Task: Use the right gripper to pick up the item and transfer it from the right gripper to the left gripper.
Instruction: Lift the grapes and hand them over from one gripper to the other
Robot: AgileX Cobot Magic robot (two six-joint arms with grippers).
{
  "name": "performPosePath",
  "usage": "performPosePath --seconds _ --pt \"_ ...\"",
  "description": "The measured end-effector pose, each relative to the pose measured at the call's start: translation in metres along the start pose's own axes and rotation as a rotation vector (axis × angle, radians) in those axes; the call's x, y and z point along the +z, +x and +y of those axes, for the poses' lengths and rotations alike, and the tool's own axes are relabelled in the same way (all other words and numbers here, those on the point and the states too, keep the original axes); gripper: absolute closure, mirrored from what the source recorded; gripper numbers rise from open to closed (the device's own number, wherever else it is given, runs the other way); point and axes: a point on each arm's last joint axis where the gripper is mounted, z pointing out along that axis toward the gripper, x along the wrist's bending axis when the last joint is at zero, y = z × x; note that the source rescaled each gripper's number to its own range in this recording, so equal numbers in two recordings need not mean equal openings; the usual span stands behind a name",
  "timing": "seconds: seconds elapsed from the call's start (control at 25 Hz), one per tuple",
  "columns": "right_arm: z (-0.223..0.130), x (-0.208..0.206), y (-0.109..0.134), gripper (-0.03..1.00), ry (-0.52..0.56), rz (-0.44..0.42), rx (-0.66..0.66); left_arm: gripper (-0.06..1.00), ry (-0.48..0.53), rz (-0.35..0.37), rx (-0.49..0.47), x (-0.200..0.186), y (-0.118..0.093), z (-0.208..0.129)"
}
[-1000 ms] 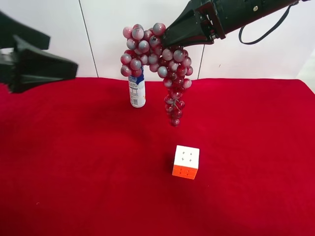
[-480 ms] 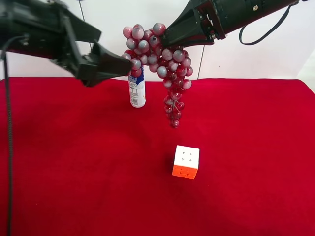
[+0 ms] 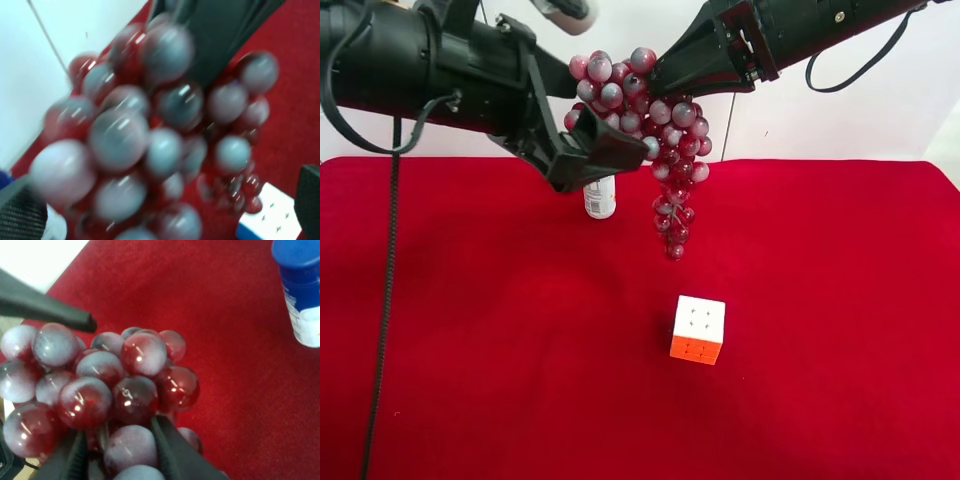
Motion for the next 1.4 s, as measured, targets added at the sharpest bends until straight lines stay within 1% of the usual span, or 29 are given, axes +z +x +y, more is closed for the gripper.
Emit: performPosePath --seconds 0.24,0.4,0.72,1.16,1.2,1.28,1.4 --pt "-0.001 0.000 0.002 0.90 0.015 0.018 -0.001 -0.05 -0.016 0.009 0.025 0.013 -0.014 0.002" --pt "-0.002 0.000 0.002 0.90 0.017 0.019 -0.001 -0.05 -0.009 0.034 0.028 0.025 -0.017 -0.002" --pt "-0.004 0.000 0.005 0.90 0.044 0.057 -0.001 -0.05 -0.033 0.043 0.015 0.041 -0.013 0.013" --pt "-0.004 0.000 0.006 0.91 0.044 0.061 0.000 -0.06 -0.039 0.036 0.016 0.043 -0.013 0.016" --pt "-0.004 0.000 0.006 0.91 0.044 0.061 0.000 -0.04 -0.039 0.036 0.016 0.043 -0.013 0.016" --pt "-0.003 0.000 0.006 0.91 0.041 0.059 0.000 0.06 -0.037 0.033 0.016 0.043 -0.013 0.016" --pt "-0.003 0.000 0.005 0.91 0.036 0.053 0.000 0.36 -0.034 0.027 0.016 0.043 -0.014 0.016"
